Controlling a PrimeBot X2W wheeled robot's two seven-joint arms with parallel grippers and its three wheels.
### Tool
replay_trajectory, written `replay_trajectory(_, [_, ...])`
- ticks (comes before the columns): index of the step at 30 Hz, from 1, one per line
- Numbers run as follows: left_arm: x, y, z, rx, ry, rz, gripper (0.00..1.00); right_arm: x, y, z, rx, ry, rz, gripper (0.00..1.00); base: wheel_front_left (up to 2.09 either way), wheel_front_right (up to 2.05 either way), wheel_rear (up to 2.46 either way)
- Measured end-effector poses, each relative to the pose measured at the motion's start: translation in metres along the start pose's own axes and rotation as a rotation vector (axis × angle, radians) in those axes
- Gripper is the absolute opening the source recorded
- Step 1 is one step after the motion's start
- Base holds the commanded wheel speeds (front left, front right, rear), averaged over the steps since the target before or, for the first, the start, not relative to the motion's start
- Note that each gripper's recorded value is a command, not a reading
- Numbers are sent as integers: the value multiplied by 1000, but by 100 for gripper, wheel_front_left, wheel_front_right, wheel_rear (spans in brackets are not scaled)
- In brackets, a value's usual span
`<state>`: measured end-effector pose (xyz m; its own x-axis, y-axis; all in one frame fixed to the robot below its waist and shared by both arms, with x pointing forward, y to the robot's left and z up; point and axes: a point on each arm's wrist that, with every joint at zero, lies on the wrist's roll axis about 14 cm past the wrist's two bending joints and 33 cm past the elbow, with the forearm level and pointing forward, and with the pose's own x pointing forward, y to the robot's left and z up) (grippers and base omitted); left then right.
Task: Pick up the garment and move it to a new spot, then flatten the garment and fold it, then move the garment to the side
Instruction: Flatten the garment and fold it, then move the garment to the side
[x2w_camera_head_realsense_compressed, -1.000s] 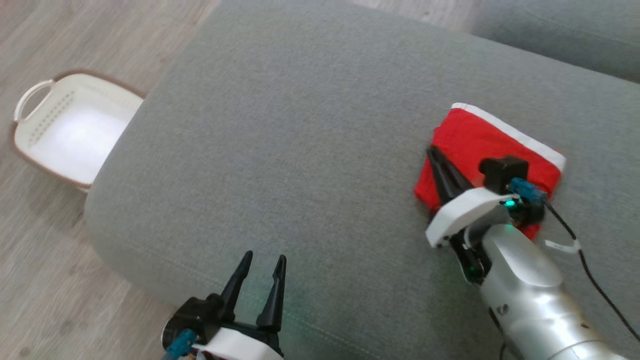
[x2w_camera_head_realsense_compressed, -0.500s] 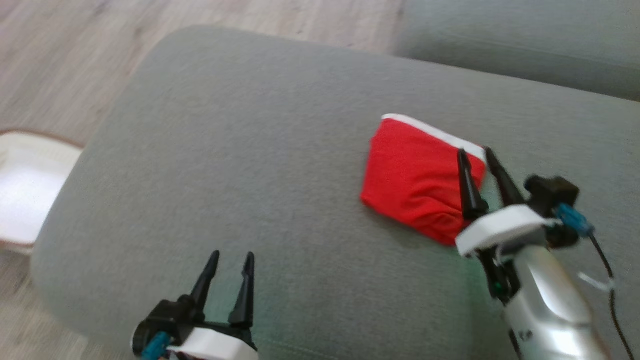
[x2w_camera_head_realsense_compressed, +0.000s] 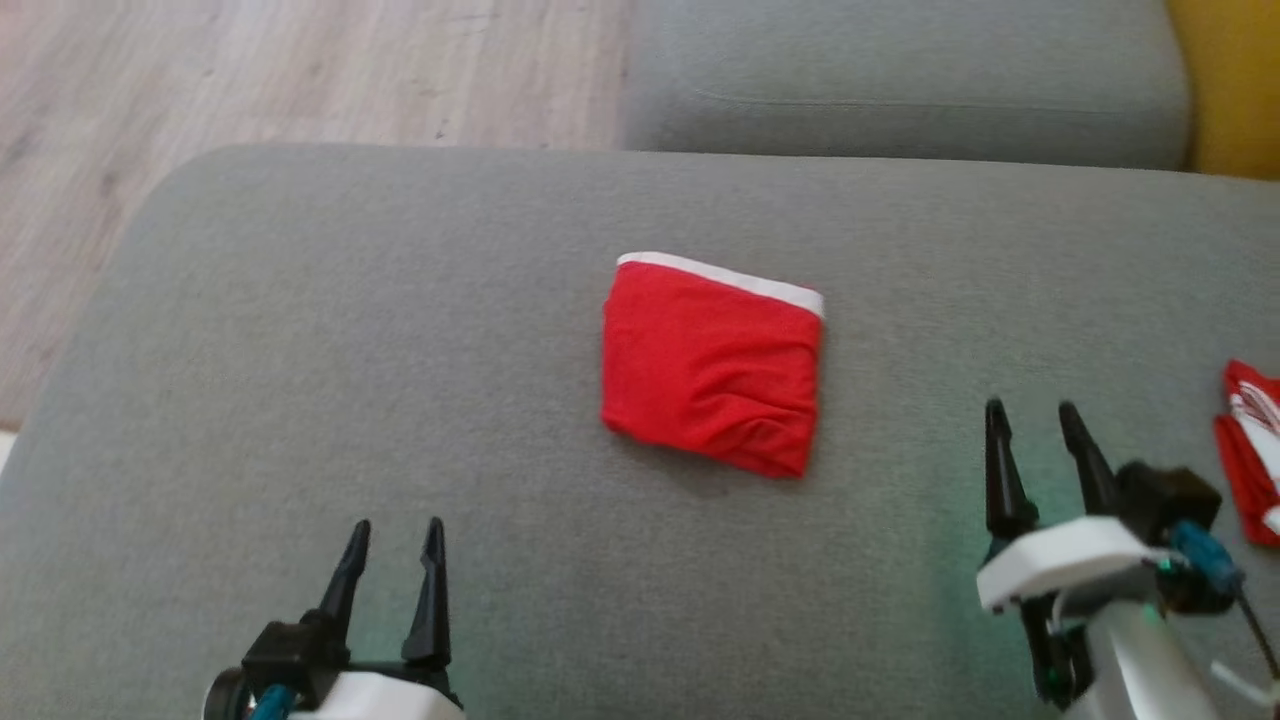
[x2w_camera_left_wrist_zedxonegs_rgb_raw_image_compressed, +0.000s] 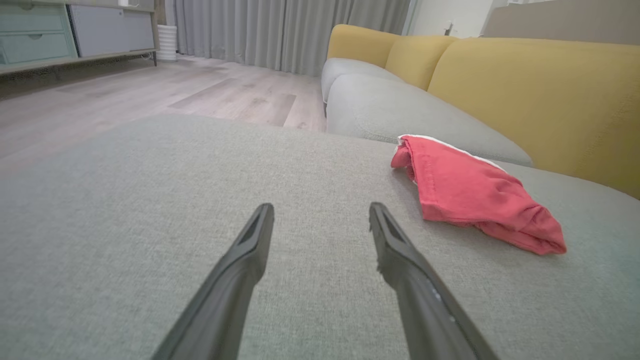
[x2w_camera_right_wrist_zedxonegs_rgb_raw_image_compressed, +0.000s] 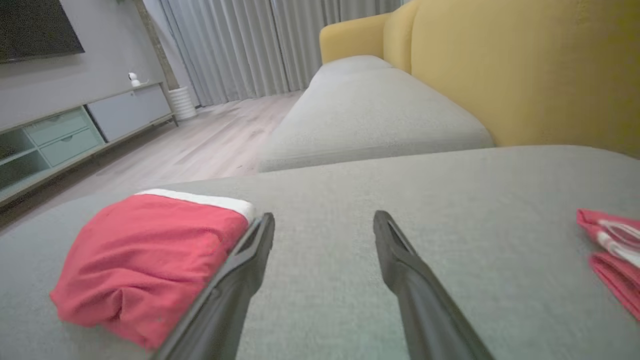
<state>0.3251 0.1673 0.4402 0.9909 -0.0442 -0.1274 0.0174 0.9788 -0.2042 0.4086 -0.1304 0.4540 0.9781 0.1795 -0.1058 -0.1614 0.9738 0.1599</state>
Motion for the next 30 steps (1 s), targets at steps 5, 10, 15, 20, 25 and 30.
replay_trajectory(5, [-5, -1, -6, 22, 14, -5, 100, -27, -14, -17, 6, 39, -48, 100, 0, 0, 0])
replay_trajectory(10, [-17, 1, -17, 20, 45, 13, 100, -43, -19, -29, 23, 65, -69, 100, 0, 0, 0])
replay_trajectory(15, [-16, 1, -16, 21, 42, 14, 100, -42, -19, -28, 27, 59, -69, 100, 0, 0, 0])
replay_trajectory(20, [-18, 3, -17, 22, 46, 22, 100, -37, -13, -30, 25, 69, -51, 100, 0, 0, 0])
replay_trajectory(25, [-22, 2, -20, 19, 54, 16, 100, -25, 13, -51, 28, 147, 29, 100, 0, 0, 0])
replay_trajectory(30, [-22, 2, -22, 5, 64, 22, 100, 18, 51, -49, 3, 170, 146, 100, 0, 0, 0])
